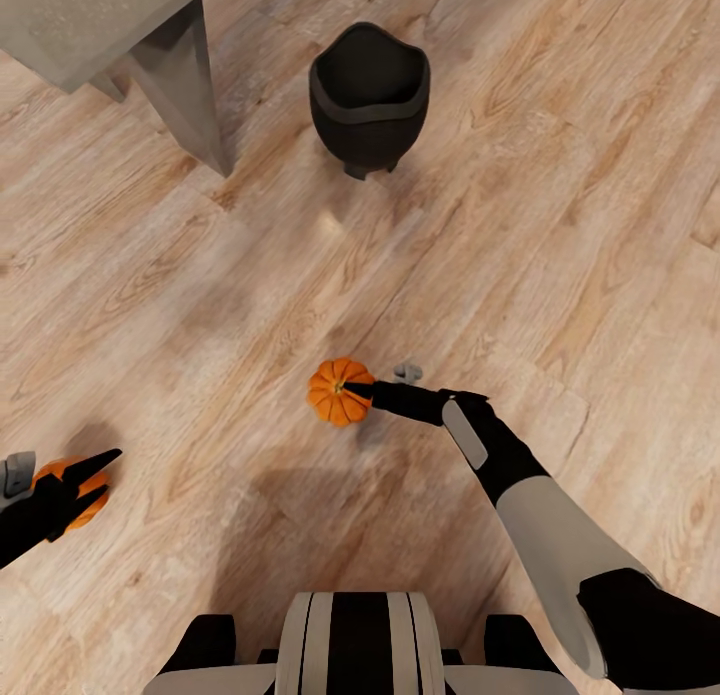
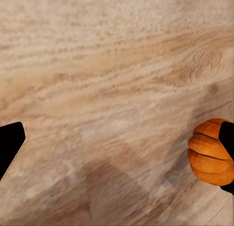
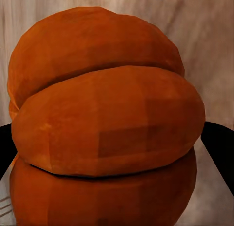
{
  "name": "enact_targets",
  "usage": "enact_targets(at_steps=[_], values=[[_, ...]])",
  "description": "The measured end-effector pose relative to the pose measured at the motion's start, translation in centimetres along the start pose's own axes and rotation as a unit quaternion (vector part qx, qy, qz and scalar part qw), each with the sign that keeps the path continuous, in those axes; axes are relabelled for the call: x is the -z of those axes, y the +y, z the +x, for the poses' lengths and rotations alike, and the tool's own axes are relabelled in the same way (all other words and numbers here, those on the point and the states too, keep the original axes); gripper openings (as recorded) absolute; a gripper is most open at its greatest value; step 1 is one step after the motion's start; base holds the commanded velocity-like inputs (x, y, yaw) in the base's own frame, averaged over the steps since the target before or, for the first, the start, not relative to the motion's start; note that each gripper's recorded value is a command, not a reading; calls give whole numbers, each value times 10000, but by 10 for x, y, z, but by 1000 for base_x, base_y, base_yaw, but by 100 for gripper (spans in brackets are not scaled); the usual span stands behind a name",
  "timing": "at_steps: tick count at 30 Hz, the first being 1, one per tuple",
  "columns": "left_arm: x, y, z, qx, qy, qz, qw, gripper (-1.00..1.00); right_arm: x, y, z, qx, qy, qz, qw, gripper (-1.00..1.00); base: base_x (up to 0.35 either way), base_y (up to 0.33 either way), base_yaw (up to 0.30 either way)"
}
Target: Place each of the two pumpkins and all three candles from the living room inside a cabinet in the living room (use any cabinet), then make sure every cabinet is closed, and position the cauldron so it is next to a table in the living room.
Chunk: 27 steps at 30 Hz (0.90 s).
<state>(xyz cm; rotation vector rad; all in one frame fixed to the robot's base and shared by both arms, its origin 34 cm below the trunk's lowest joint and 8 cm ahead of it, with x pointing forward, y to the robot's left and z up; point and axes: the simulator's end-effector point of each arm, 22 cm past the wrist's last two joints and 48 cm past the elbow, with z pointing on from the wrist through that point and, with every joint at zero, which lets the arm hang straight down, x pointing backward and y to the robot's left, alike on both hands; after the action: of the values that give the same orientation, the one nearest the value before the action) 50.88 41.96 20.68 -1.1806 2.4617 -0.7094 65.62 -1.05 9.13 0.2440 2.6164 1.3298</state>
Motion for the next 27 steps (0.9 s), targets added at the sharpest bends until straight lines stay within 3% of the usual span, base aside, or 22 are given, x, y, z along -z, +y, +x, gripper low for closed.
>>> enact_targets(at_steps=[15, 22, 27], values=[[-7, 15, 8, 46, 115, -175, 9998, 100, 4, 14, -4, 140, -66, -185, 9997, -100, 0, 0, 238], [-27, 23, -1, 277, 98, -144, 9995, 100, 16, 43, -5, 297, -87, -424, 9986, -100, 0, 0, 249], [-30, 17, -18, 154, 104, -28, 9998, 100, 37, 76, -2, 509, -217, -651, 9963, -100, 0, 0, 249]])
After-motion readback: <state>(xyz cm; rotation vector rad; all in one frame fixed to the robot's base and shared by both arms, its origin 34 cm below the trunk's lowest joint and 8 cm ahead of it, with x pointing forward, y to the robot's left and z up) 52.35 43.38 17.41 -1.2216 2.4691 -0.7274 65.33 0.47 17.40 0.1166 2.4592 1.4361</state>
